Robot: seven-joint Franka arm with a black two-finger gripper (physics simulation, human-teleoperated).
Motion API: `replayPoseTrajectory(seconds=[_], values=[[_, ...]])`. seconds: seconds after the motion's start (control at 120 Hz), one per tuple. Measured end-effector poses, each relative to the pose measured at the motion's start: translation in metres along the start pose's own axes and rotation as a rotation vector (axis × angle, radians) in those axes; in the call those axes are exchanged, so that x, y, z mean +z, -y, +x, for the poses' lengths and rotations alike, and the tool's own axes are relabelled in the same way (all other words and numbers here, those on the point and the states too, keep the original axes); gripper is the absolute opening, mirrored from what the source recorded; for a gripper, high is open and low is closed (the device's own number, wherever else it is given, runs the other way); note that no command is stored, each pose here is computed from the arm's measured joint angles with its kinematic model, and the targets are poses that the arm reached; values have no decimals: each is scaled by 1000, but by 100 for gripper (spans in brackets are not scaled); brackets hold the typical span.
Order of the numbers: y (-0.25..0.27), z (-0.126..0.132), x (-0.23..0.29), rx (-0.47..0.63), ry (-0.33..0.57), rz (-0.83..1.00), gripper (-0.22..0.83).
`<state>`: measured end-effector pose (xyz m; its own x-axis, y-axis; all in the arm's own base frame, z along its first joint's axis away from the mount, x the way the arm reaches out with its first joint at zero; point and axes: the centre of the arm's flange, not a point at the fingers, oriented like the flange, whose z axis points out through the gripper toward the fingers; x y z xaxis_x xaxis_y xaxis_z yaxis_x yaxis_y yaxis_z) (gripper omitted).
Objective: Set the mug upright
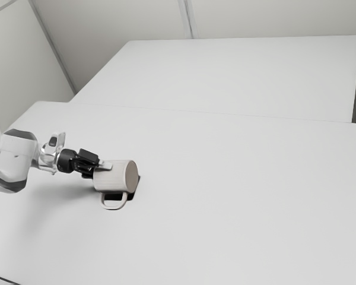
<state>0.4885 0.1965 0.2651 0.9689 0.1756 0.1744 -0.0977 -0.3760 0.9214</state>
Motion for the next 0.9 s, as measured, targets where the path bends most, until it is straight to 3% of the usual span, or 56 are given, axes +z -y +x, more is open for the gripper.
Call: replayPoseTrajectory(seconds=[0.442, 0.6, 0.733, 0.9], values=[[-26, 12, 0, 92, -12, -1, -12], [-63, 25, 1, 175, 0, 19, -13], [-115, 43, 30, 304, 105, 112, -13], [-161, 64, 73, 484, 316, 382, -12]])
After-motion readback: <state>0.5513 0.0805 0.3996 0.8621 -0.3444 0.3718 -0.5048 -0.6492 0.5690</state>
